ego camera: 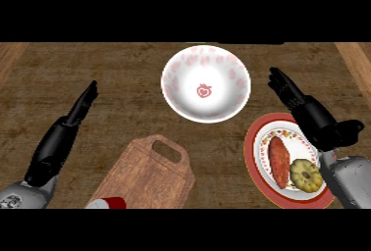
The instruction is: Pick the sweet potato from the plate and place it in the bowl
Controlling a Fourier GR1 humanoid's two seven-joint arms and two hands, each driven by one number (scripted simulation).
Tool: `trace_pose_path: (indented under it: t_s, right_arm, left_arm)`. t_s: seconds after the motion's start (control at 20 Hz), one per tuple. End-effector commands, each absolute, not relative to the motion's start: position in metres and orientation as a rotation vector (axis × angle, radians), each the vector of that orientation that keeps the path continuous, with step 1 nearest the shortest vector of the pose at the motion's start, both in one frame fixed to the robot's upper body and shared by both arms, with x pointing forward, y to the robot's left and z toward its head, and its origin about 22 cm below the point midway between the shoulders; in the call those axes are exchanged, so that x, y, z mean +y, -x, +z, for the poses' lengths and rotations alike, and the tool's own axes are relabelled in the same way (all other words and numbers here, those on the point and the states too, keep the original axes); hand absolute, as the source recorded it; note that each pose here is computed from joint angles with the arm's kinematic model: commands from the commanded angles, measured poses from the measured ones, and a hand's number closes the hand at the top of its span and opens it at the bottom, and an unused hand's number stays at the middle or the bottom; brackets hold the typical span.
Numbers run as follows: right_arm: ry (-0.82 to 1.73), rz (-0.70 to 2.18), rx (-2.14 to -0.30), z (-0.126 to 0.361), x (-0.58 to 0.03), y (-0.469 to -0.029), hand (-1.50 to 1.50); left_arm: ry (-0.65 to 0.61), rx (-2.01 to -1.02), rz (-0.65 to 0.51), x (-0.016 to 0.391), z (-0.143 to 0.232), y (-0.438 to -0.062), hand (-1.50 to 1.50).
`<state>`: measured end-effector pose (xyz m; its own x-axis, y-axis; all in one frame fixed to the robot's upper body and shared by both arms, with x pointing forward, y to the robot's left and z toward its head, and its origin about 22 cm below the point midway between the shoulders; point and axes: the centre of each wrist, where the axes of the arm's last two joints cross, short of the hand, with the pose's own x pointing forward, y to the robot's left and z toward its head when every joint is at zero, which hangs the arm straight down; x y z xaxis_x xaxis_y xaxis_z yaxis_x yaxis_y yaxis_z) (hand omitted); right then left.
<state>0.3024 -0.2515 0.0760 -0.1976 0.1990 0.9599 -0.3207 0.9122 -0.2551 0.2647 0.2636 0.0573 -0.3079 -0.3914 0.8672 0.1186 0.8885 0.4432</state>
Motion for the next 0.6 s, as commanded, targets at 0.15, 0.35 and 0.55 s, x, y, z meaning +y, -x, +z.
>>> trace_pose_path:
  t_s: [0.15,0.35,0.55]
  right_arm:
    - [0.199,0.132,-1.699,0.057,-0.282,-0.274,1.50]
    - [0.726,0.213,-1.457,0.027,-0.346,-0.251,1.50]
    - [0.543,-0.069,-1.552,-0.011,-0.300,-0.234,-1.50]
  left_arm:
    - [-0.046,-1.696,-0.397,0.232,0.035,-0.259,0.00]
    - [0.069,-1.612,-0.332,0.225,0.018,-0.246,0.00]
    - [0.176,-1.611,-0.381,0.216,0.032,-0.257,0.00]
